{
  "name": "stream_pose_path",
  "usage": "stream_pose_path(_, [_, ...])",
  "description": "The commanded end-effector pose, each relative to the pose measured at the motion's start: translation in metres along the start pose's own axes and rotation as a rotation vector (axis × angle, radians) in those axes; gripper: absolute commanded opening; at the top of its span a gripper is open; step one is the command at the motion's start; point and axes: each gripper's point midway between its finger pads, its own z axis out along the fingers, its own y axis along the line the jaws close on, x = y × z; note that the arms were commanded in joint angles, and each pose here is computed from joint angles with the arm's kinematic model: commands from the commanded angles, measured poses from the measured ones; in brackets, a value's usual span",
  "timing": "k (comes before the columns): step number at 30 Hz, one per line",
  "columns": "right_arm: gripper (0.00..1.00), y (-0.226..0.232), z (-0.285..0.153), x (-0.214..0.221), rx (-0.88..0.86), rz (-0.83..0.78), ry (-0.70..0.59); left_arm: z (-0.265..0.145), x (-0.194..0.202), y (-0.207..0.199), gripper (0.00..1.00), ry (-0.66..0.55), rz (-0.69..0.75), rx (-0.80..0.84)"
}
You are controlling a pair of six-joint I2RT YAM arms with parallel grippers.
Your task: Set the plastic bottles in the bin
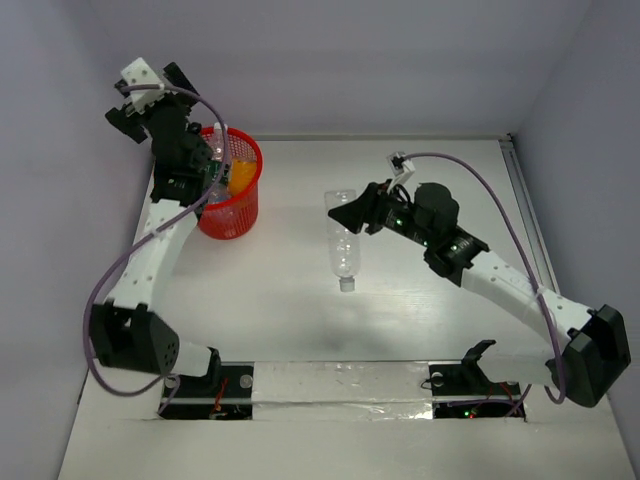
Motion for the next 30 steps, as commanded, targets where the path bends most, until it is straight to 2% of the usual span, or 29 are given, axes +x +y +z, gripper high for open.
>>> stream_pose_path(1, [0.49,0.044,0.017,-0.054,-0.091,-0.042,-0.141,-0.030,-0.028,-0.033,0.95,0.106,-0.318,0.233])
stream_pose_path(2, [0.49,0.040,0.027,-0.053,-0.077,-0.048,-0.129,-0.037,-0.025,-0.035,0.88,0.141,-0.324,0.264])
stream_pose_path(3, [0.49,0.052,0.031,-0.073,-0.095,-0.063,-0.164,-0.048,-0.032,-0.038,0.87,0.157,-0.356,0.325])
stream_pose_path(5, [0.49,0.053,0.048,-0.077,-0.096,-0.067,-0.160,-0.061,-0.034,-0.036,0.84,0.199,-0.389,0.359])
stream_pose_path(7, [0.49,0.071,0.057,-0.099,-0.127,-0.079,-0.204,-0.082,-0.049,-0.026,0.83,0.208,-0.420,0.416])
stream_pose_path(9, [0.49,0.067,0.078,-0.102,-0.125,-0.072,-0.204,-0.111,-0.065,-0.012,0.82,0.210,-0.467,0.486])
stream_pose_path(10, [0.49,0.084,0.082,-0.118,-0.161,-0.079,-0.239,-0.121,-0.072,-0.005,0.82,0.207,-0.484,0.506])
stream_pose_path(12, [0.49,0.083,0.105,-0.117,-0.160,-0.068,-0.235,-0.152,-0.076,0.012,0.82,0.230,-0.513,0.572])
stream_pose_path(15, [0.49,0.105,0.122,-0.138,-0.204,-0.068,-0.284,-0.188,-0.066,0.036,0.83,0.255,-0.506,0.636])
stream_pose_path(16, [0.49,0.095,0.139,-0.132,-0.186,-0.063,-0.272,-0.196,-0.057,0.044,0.83,0.281,-0.491,0.635])
stream_pose_path(18, [0.49,0.114,0.150,-0.147,-0.216,-0.066,-0.314,-0.212,-0.042,0.064,0.84,0.300,-0.466,0.625])
stream_pose_path(19, [0.49,0.114,0.156,-0.152,-0.217,-0.066,-0.327,-0.217,-0.038,0.071,0.84,0.297,-0.450,0.623])
stream_pose_path(20, [0.49,0.104,0.178,-0.137,-0.196,-0.058,-0.300,-0.220,-0.034,0.077,0.85,0.298,-0.443,0.613])
stream_pose_path(21, [0.49,0.114,0.180,-0.158,-0.209,-0.061,-0.356,-0.226,-0.032,0.087,0.85,0.295,-0.439,0.608])
stream_pose_path(22, [0.49,0.118,0.188,-0.157,-0.213,-0.057,-0.364,-0.229,-0.033,0.091,0.85,0.285,-0.431,0.611])
stream_pose_path(23, [0.49,0.102,0.211,-0.144,-0.186,-0.050,-0.346,-0.231,-0.035,0.093,0.86,0.277,-0.426,0.615])
stream_pose_path(24, [0.49,0.118,0.211,-0.163,-0.209,-0.048,-0.404,-0.234,-0.037,0.097,0.86,0.272,-0.422,0.618])
stream_pose_path(29, [0.48,0.108,0.246,-0.177,-0.149,-0.068,-0.532,-0.241,-0.042,0.095,0.88,0.264,-0.373,0.674])
stream_pose_path(30, [0.48,0.095,0.261,-0.164,-0.113,-0.086,-0.537,-0.242,-0.041,0.092,0.88,0.272,-0.364,0.687])
